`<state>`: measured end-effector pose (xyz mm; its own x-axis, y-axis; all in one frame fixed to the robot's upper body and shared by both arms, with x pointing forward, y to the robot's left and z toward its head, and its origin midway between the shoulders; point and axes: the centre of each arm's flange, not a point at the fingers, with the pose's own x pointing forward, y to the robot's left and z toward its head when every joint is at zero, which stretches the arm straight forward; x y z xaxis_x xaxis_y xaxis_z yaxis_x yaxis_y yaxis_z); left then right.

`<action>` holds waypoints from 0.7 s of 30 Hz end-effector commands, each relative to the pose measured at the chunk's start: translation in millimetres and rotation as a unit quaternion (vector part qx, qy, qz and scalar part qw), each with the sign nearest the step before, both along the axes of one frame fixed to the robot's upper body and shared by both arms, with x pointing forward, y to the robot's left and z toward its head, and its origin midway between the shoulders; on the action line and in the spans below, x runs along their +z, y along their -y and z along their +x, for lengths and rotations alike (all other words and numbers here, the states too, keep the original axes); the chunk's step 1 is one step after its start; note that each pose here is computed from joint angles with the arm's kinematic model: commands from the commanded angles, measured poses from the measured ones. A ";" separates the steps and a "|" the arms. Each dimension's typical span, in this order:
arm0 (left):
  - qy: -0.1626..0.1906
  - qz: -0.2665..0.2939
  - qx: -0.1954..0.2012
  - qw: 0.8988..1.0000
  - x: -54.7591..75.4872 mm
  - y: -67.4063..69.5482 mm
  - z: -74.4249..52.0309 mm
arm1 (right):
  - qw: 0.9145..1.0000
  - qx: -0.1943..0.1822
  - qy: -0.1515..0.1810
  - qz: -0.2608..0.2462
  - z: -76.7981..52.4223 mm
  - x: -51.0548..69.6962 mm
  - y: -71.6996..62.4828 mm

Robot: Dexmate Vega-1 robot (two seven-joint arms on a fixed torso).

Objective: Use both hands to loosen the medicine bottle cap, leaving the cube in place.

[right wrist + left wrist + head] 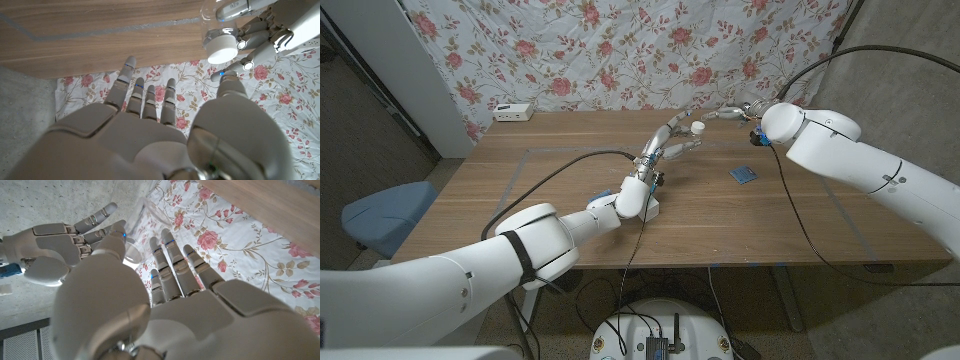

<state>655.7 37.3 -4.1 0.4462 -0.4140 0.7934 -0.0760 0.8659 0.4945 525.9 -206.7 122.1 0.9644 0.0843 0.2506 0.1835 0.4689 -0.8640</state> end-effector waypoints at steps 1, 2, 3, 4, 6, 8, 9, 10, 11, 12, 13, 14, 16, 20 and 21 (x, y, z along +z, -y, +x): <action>0.002 -0.004 -0.003 1.000 -0.9 -1.2 -1.2 | 0.999 -0.001 -0.024 -0.030 -6.3 2.3 -14.2; 0.001 -0.004 -0.003 1.000 -0.9 -1.2 -1.2 | 0.999 -0.002 -0.025 -0.032 -6.7 2.3 -15.4; 0.001 -0.004 -0.003 1.000 -1.0 -1.1 -1.2 | 0.999 -0.001 -0.026 -0.033 -6.9 2.1 -16.5; 0.001 -0.004 -0.003 1.000 -1.0 -1.1 -1.1 | 0.999 0.001 -0.027 -0.034 -7.1 2.0 -17.4; 0.001 -0.004 -0.003 1.000 -1.0 -1.1 -1.1 | 0.999 0.002 -0.029 -0.037 -7.4 1.6 -19.3; 0.001 -0.003 -0.003 1.000 -1.0 -0.8 -1.0 | 0.999 0.003 -0.031 -0.040 -7.4 1.2 -21.0; 0.000 -0.003 -0.003 1.000 -1.0 -0.7 -0.8 | 0.999 0.002 -0.032 -0.041 -7.4 1.1 -21.6; -0.001 -0.003 -0.002 1.000 -0.9 -0.5 -0.6 | 0.999 0.001 -0.034 -0.042 -7.3 1.0 -22.3; -0.002 -0.002 -0.002 1.000 -0.8 -0.3 -0.4 | 0.998 0.001 -0.034 -0.044 -7.3 0.9 -23.0; -0.002 -0.003 -0.002 1.000 -0.8 0.1 -0.2 | 0.998 0.002 -0.035 -0.045 -7.3 0.8 -23.6; -0.003 -0.002 -0.002 1.000 -0.7 0.4 -0.1 | 0.998 0.001 -0.034 -0.045 -7.6 0.6 -24.2; -0.004 -0.002 -0.002 1.000 -0.6 0.8 0.2 | 0.998 0.002 -0.034 -0.048 -7.9 0.4 -24.9; -0.005 -0.001 -0.001 1.000 -0.5 1.8 0.5 | 0.998 0.000 -0.032 -0.051 -8.3 -0.2 -26.5; -0.007 0.001 -0.001 1.000 -0.1 3.3 1.1 | 0.998 -0.006 -0.028 -0.059 -7.6 -2.0 -29.4; -0.007 0.001 0.000 1.000 -0.1 3.6 1.2 | 0.998 -0.007 -0.027 -0.059 -7.4 -2.3 -29.7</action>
<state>654.7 36.1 -4.5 0.4443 -0.4138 0.7946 -0.0682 0.8688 0.4905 518.9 -184.7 122.5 0.9768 0.1032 0.1877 0.1332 0.3934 -0.9097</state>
